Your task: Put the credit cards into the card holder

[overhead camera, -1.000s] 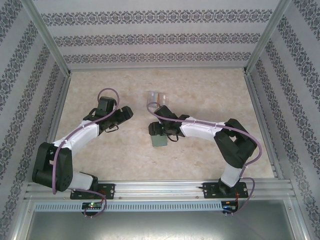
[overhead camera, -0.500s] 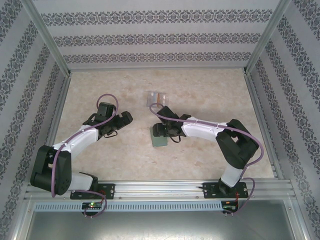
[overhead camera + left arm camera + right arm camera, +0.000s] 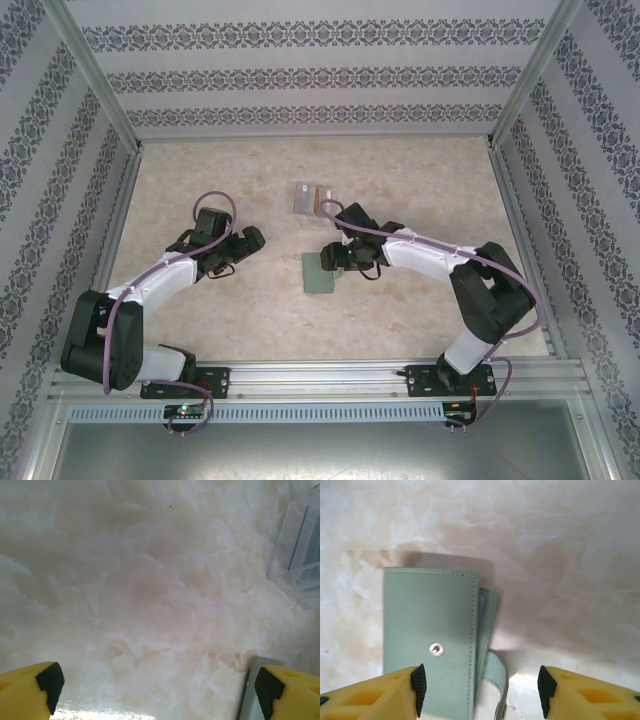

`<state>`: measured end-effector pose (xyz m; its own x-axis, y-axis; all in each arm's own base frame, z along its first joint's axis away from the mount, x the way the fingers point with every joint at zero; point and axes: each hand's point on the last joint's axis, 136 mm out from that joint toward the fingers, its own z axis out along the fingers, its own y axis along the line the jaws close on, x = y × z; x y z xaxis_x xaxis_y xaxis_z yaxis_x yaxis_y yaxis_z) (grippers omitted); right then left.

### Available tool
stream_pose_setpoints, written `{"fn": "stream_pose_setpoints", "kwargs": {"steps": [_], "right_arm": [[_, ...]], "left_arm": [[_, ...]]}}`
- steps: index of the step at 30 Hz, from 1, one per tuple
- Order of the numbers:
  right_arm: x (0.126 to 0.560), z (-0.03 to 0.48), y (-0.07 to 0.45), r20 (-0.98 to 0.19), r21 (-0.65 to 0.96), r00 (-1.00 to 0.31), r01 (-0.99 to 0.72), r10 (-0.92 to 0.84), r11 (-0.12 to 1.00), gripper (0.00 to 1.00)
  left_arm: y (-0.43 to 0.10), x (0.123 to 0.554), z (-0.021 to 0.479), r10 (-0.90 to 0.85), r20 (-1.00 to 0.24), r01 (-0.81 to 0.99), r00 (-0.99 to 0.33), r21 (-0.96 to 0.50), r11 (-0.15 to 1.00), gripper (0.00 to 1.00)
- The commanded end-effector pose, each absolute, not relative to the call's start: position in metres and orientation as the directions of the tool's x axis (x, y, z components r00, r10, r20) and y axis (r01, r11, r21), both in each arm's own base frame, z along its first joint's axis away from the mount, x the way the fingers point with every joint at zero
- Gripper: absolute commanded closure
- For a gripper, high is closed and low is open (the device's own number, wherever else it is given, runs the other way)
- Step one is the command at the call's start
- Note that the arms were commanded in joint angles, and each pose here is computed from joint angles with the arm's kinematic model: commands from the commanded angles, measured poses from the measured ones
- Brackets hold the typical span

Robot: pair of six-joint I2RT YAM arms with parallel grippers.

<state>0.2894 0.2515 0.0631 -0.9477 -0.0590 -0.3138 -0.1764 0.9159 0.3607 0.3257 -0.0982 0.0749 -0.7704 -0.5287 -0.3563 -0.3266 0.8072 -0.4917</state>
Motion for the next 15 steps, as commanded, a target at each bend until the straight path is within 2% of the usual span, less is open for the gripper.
{"fn": "stream_pose_setpoints", "kwargs": {"steps": [1,6,10,15], "right_arm": [[0.285,0.09,0.26,-0.351,0.412,-0.935,-0.207,-0.055,0.887,0.37],[0.273,0.097,0.292,-0.382,0.428,-0.916,-0.295,-0.125,0.854,0.36],[0.266,0.083,0.306,-0.358,0.412,-0.919,-0.314,-0.164,0.855,0.37],[0.273,0.05,0.28,-0.316,0.316,-0.94,-0.23,-0.126,0.921,0.36]], "left_arm": [[-0.094,0.328,0.086,-0.516,-0.388,-0.316,-0.763,-0.473,0.823,0.0],[-0.095,0.33,0.084,-0.516,-0.378,-0.322,-0.768,-0.469,0.822,0.0],[-0.097,0.33,0.077,-0.519,-0.356,-0.33,-0.777,-0.472,0.818,0.0],[-0.098,0.329,0.075,-0.522,-0.351,-0.331,-0.777,-0.477,0.814,0.0]]}}
